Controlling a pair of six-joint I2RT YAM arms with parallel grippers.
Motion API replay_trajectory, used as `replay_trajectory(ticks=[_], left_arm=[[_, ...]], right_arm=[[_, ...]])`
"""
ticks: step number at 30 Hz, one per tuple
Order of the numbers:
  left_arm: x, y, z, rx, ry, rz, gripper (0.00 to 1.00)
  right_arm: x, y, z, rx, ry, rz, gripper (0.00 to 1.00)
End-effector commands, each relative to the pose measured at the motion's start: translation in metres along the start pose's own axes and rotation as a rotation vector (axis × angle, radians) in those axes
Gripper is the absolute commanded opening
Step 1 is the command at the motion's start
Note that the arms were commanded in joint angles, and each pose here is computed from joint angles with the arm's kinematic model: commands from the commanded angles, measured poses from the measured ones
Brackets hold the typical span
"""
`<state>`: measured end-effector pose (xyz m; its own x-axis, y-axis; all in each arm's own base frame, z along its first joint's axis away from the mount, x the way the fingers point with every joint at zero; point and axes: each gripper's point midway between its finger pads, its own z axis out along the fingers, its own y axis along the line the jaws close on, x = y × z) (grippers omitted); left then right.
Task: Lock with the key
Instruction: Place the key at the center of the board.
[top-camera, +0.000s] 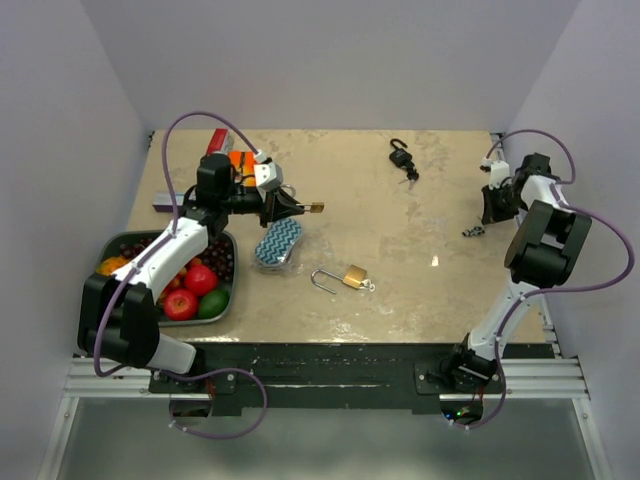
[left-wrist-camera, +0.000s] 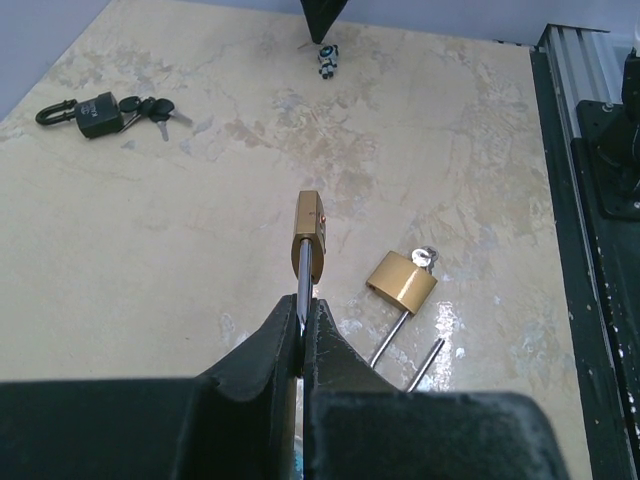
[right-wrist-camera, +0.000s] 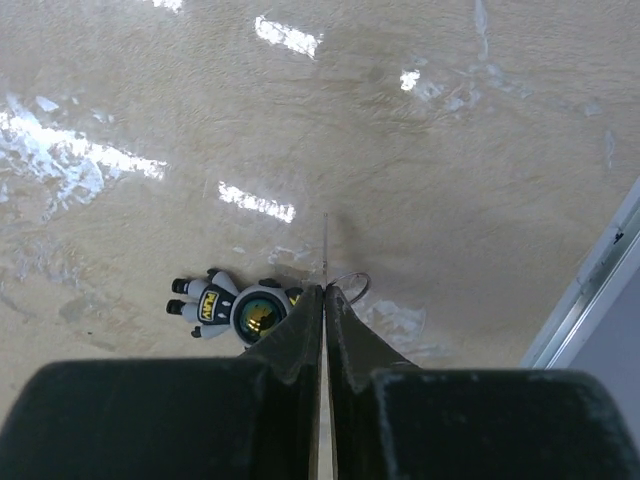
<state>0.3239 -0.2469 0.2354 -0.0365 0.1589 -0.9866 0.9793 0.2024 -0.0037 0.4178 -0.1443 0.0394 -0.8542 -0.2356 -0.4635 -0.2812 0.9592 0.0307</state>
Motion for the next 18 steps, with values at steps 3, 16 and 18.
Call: replay_trajectory(ticks=[3, 16, 18], left_arm=[[0.002, 0.003, 0.006, 0.002, 0.016, 0.035, 0.0], [0.002, -0.003, 0.065, 0.018, 0.105, -0.405, 0.0], [-0.004, 0.001, 0.073, 0.02, 0.106, -0.478, 0.0]], right_arm=[[-0.021, -0.009, -0.013, 0.029, -0.038, -0.018, 0.43], [-0.09, 0.115, -0.095, -0.149, -0.352, -0.333, 0.77], [-0.101, 0.163, -0.111, -0.193, -0.427, -0.444, 0.81]])
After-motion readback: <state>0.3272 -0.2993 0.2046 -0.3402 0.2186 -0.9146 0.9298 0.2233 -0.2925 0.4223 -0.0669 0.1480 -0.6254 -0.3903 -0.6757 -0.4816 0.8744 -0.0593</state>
